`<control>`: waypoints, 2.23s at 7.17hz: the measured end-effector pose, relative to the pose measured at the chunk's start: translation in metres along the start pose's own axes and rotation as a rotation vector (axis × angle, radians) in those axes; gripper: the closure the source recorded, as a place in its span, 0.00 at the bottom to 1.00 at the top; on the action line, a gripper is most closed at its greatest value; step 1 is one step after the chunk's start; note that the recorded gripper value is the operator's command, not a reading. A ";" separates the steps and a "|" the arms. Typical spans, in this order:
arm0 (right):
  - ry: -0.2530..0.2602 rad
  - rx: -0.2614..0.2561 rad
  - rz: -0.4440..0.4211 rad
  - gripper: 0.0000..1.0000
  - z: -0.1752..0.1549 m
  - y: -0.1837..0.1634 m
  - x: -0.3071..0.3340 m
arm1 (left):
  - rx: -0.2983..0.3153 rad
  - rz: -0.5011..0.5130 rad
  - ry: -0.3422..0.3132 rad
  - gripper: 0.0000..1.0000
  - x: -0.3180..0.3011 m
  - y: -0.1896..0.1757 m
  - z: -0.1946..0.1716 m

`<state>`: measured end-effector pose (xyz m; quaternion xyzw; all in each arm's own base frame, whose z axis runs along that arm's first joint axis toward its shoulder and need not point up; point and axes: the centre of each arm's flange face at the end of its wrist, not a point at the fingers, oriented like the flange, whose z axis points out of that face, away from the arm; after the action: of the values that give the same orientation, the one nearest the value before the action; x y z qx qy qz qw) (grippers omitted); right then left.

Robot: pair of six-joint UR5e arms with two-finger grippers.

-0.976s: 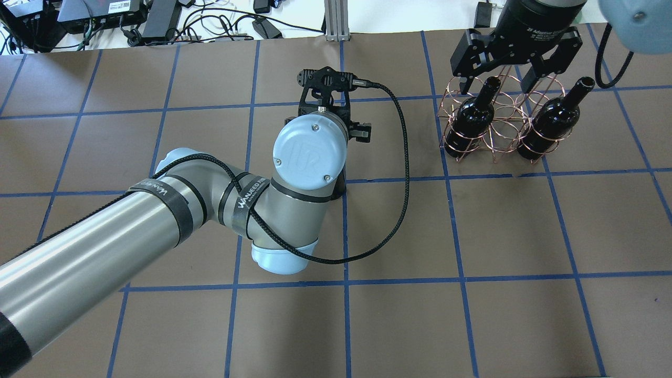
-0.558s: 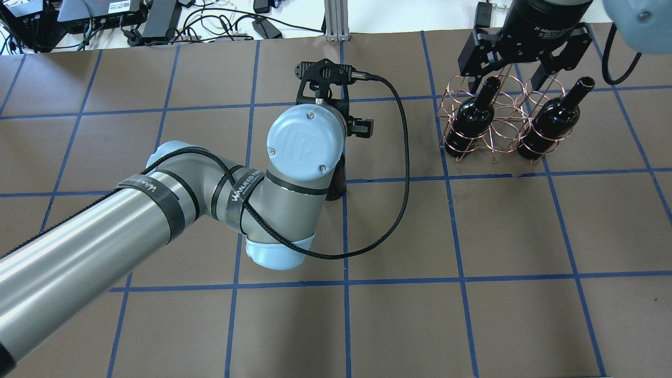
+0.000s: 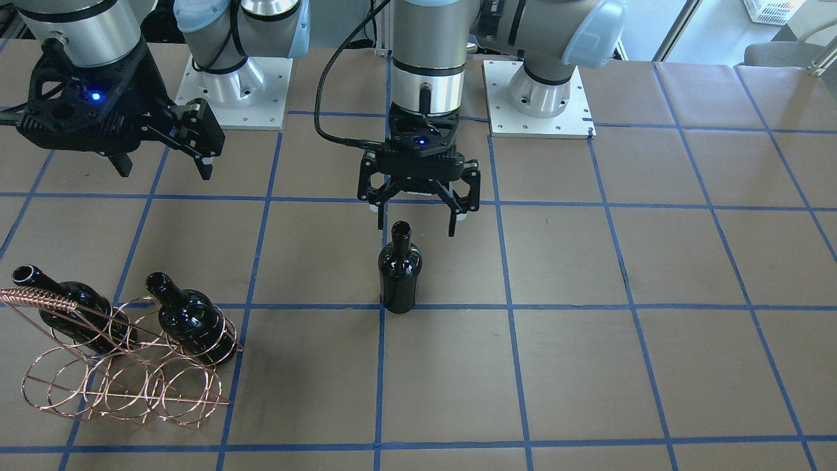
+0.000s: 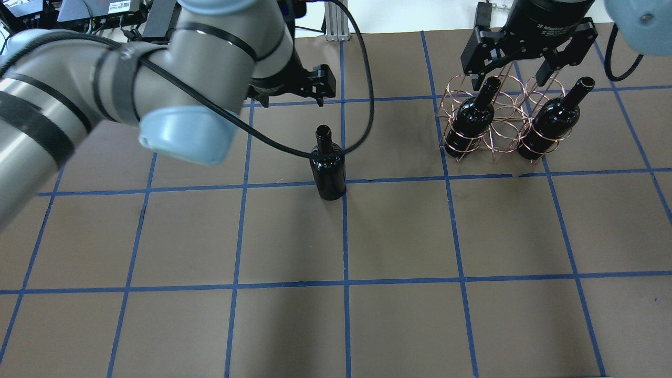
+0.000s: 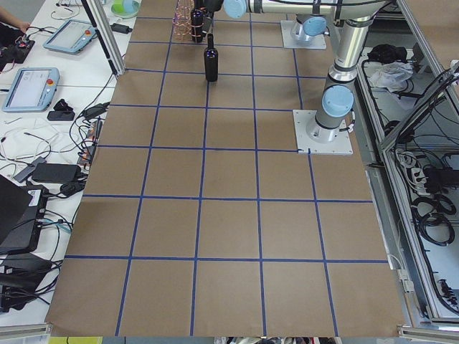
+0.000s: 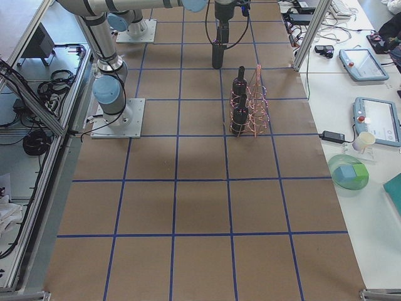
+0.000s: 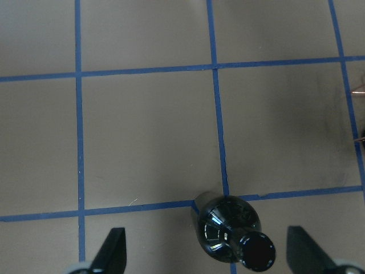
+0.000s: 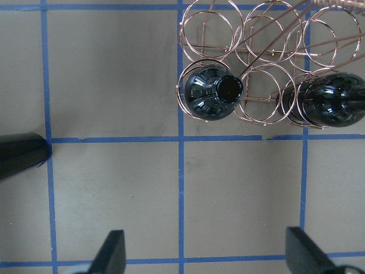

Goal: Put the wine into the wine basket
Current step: 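Open the left gripper and withdraw it away from the standing bottle, then move the right gripper to the standing bottle and grasp its neck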

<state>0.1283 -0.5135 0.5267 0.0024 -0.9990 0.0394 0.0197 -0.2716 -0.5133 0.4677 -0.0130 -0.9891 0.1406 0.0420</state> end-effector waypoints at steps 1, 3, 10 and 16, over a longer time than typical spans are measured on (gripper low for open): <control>-0.004 0.006 -0.006 0.00 -0.001 0.000 -0.002 | -0.020 -0.032 0.017 0.00 -0.033 -0.011 -0.014; -0.036 0.030 -0.061 0.00 -0.004 -0.001 -0.024 | -0.101 -0.056 0.007 0.00 -0.078 -0.009 -0.034; -0.102 0.046 0.084 0.00 0.077 -0.019 -0.224 | -0.260 -0.050 -0.026 0.00 -0.146 0.013 -0.051; -0.067 -0.044 0.139 0.52 0.135 -0.012 -0.272 | -0.278 -0.028 -0.124 0.00 -0.154 0.017 -0.045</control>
<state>0.3944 -0.5357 0.3820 -0.0661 -0.9975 0.0185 -0.0167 -0.1139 -0.4899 0.4933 0.0040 -0.9998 0.0023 -0.0194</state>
